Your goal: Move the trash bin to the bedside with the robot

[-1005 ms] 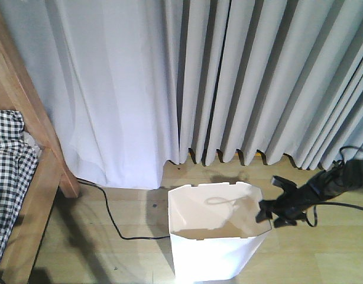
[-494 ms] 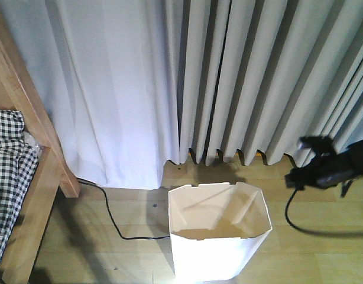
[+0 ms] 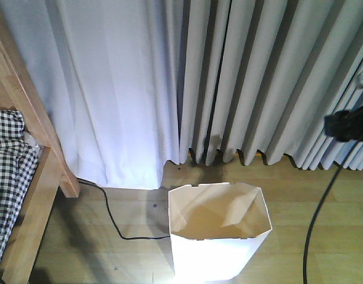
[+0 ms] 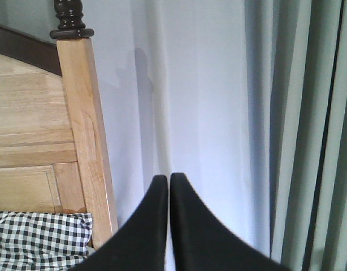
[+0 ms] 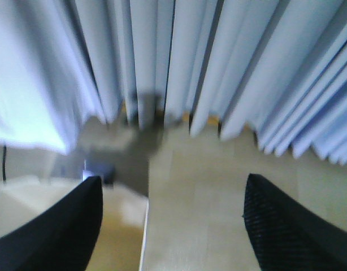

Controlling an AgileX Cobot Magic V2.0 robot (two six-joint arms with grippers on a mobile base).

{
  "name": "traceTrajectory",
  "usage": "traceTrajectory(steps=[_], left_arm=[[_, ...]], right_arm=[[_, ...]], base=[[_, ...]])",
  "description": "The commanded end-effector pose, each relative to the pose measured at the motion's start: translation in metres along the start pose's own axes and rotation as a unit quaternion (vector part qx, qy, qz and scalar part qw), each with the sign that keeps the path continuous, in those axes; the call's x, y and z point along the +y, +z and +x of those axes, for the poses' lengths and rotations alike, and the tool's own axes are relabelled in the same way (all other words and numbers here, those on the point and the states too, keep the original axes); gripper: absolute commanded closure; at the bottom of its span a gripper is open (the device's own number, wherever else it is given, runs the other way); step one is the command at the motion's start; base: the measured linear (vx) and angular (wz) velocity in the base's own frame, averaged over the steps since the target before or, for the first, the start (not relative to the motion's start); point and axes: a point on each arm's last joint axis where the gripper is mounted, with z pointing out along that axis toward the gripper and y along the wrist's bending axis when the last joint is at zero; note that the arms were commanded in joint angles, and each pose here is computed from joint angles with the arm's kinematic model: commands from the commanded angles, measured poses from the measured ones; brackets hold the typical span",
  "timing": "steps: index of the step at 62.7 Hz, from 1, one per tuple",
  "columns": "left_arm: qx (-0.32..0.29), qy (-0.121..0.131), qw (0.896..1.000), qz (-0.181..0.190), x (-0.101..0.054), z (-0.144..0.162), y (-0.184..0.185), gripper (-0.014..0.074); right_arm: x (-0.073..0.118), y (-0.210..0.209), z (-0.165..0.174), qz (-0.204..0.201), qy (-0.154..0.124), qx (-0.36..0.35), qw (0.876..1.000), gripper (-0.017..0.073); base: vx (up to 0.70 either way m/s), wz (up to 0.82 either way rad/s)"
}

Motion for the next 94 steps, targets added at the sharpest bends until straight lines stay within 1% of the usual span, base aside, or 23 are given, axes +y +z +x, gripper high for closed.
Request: traceTrajectory(steps=[1, 9, 13, 19, 22, 30, 32, 34, 38, 42, 46, 51, 58, 60, 63, 67, 72, 79, 80, 94], left_arm=[[-0.035, -0.012, 0.999, 0.0, 0.0, -0.003, 0.0, 0.06], [-0.035, -0.012, 0.999, 0.0, 0.0, -0.003, 0.0, 0.06], [-0.035, -0.012, 0.999, 0.0, 0.0, -0.003, 0.0, 0.06], [-0.035, -0.012, 0.999, 0.0, 0.0, -0.003, 0.0, 0.06], [-0.035, -0.012, 0.999, 0.0, 0.0, -0.003, 0.0, 0.06], [-0.035, -0.012, 0.999, 0.0, 0.0, -0.003, 0.0, 0.06], [-0.035, -0.012, 0.999, 0.0, 0.0, -0.003, 0.0, 0.06], [-0.035, -0.012, 0.999, 0.0, 0.0, -0.003, 0.0, 0.06], [-0.035, -0.012, 0.999, 0.0, 0.0, -0.003, 0.0, 0.06], [-0.035, -0.012, 0.999, 0.0, 0.0, -0.003, 0.0, 0.06], [-0.035, -0.012, 0.999, 0.0, 0.0, -0.003, 0.0, 0.06], [-0.035, -0.012, 0.999, 0.0, 0.0, -0.003, 0.0, 0.06], [-0.035, -0.012, 0.999, 0.0, 0.0, -0.003, 0.0, 0.06], [-0.035, -0.012, 0.999, 0.0, 0.0, -0.003, 0.0, 0.06], [-0.035, -0.012, 0.999, 0.0, 0.0, -0.003, 0.0, 0.06], [-0.035, -0.012, 0.999, 0.0, 0.0, -0.003, 0.0, 0.06], [-0.035, -0.012, 0.999, 0.0, 0.0, -0.003, 0.0, 0.06], [-0.035, -0.012, 0.999, 0.0, 0.0, -0.003, 0.0, 0.06], [-0.035, -0.012, 0.999, 0.0, 0.0, -0.003, 0.0, 0.06], [-0.035, -0.012, 0.999, 0.0, 0.0, -0.003, 0.0, 0.06]], right_arm=[[0.008, -0.044, -0.02, 0.012, -0.011, -0.077, 0.997, 0.005], [0.021, -0.091, -0.022, 0.029, -0.03, -0.15, 0.988, 0.005], [0.027, -0.11, -0.019, 0.034, -0.028, -0.18, 0.983, 0.005], [0.035, -0.124, -0.006, 0.037, -0.02, -0.202, 0.978, 0.005], [0.037, -0.126, 0.003, 0.043, -0.008, -0.206, 0.977, 0.005], [0.037, -0.129, 0.028, 0.082, 0.051, -0.221, 0.971, 0.005], [0.039, -0.13, 0.032, 0.088, 0.056, -0.226, 0.969, 0.005], [0.042, -0.132, 0.035, 0.091, 0.048, -0.23, 0.968, 0.005], [0.048, -0.138, 0.041, 0.096, 0.014, -0.246, 0.964, 0.005], [0.054, -0.146, 0.049, 0.091, -0.009, -0.268, 0.959, 0.005], [0.059, -0.152, 0.056, 0.079, -0.019, -0.289, 0.954, 0.005], [0.064, -0.159, 0.066, 0.065, -0.026, -0.314, 0.947, 0.005], [0.068, -0.161, 0.078, 0.048, -0.031, -0.33, 0.942, 0.0059], [0.068, -0.163, 0.079, 0.047, -0.027, -0.335, 0.941, 0.0071], [0.067, -0.165, 0.079, 0.044, -0.013, -0.34, 0.939, 0.0105], [0.068, -0.165, 0.079, 0.036, 0.006, -0.34, 0.94, 0.0181], [0.067, -0.165, 0.079, 0.034, 0.016, -0.339, 0.94, 0.0333], [0.067, -0.165, 0.079, 0.037, 0.016, -0.34, 0.94, 0.0564], [0.067, -0.165, 0.08, 0.037, 0.017, -0.34, 0.94, 0.0574], [0.066, -0.165, 0.08, 0.041, 0.02, -0.34, 0.939, 0.0567]], base=[[0.0, 0.0], [0.0, 0.0], [0.0, 0.0], [0.0, 0.0], [0.0, 0.0], [0.0, 0.0], [0.0, 0.0], [0.0, 0.0], [0.0, 0.0], [0.0, 0.0], [0.0, 0.0], [0.0, 0.0], [0.0, 0.0], [0.0, 0.0], [0.0, 0.0], [0.0, 0.0], [0.0, 0.0], [0.0, 0.0], [0.0, 0.0], [0.0, 0.0]])
